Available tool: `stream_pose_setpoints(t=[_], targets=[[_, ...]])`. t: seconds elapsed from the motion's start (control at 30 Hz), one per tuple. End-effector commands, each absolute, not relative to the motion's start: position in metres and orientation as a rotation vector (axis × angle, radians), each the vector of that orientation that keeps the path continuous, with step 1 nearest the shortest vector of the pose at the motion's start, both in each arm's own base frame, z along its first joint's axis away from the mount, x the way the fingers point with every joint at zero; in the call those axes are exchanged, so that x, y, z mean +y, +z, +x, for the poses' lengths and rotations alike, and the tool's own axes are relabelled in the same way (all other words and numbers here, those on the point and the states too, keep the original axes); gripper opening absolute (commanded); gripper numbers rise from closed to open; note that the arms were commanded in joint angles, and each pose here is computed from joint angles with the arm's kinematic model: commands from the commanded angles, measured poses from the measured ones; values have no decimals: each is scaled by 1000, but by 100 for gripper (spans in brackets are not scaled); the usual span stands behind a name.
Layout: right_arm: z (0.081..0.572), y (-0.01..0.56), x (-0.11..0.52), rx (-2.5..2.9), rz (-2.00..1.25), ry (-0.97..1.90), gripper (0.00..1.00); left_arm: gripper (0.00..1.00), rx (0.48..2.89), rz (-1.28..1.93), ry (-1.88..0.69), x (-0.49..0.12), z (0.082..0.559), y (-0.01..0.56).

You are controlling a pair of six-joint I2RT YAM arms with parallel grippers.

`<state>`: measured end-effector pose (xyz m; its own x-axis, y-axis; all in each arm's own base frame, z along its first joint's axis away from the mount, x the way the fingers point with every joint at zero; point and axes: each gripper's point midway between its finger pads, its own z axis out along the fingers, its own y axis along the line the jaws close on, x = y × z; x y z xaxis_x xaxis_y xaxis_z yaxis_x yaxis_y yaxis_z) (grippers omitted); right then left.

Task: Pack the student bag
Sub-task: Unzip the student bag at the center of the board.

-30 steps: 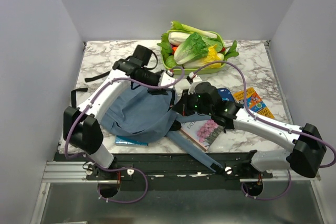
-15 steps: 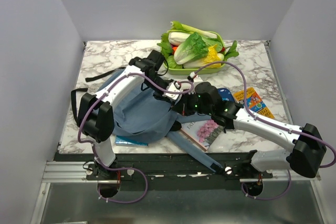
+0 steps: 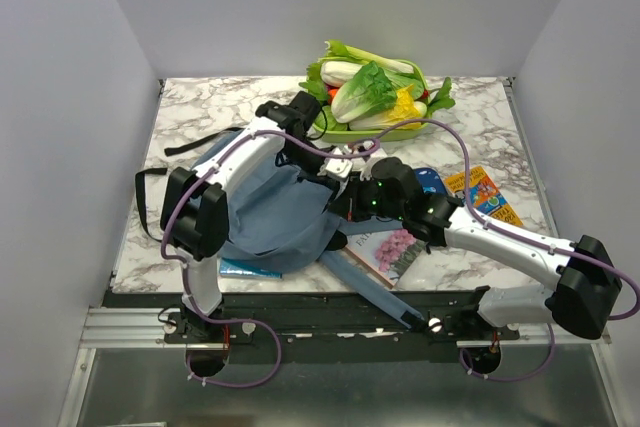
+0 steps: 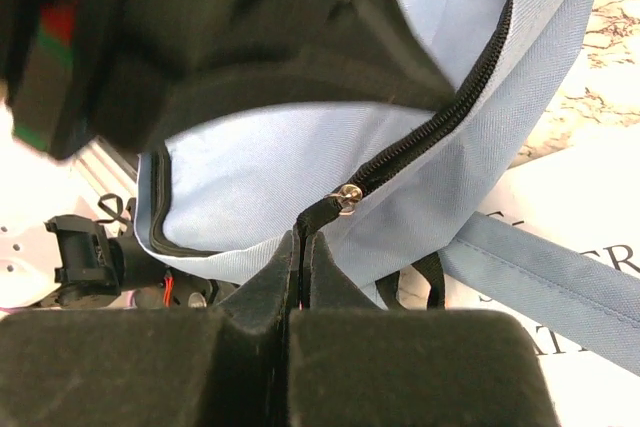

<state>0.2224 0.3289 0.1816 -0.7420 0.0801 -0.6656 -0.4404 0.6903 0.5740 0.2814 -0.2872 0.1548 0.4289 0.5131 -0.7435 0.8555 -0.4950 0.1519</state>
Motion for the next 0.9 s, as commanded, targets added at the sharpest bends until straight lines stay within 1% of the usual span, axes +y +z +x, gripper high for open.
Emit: stream_pose_setpoints(t=[0.0,0.13,0.23,0.3,0.33,0.37,0.4,0.43,0.47,0.53,0.6,0.67,0.77,0.83,0.87], targets=[[224,196,331,2167,-230,1038,0,0,1372,1856,-809,-305,340,184],[226,199,329,2164,-216,1031,0,0,1513,1656,-721,-296,381,200],[227,199,328,2171,-213,1012,1,0,1591,1570,-643,-274,402,199],[229,202,326,2167,-200,996,1,0,1455,1655,-716,-269,389,205],[231,205,323,2155,-192,980,0,0,1432,1720,-803,-261,364,199],[230,206,321,2153,-191,979,1,7,1374,1763,-830,-257,350,198],[229,206,320,2152,-191,980,0,19,1258,1828,-817,-258,340,198],[229,205,319,2153,-186,983,1,33,1232,1851,-811,-260,333,195],[227,206,318,2145,-186,987,0,42,1203,1877,-811,-265,320,191],[224,200,317,2148,-184,1001,1,45,1137,1922,-750,-275,318,186],[222,194,317,2160,-175,1007,1,49,1087,1972,-750,-291,308,181],[219,188,316,2175,-175,1012,0,55,1097,1952,-748,-305,314,182],[217,185,316,2177,-183,1020,0,58,1096,1885,-736,-323,328,193],[217,183,316,2181,-186,1021,0,58,1098,1870,-736,-327,333,197],[217,183,316,2182,-192,1021,1,59,1058,1892,-729,-328,332,197]])
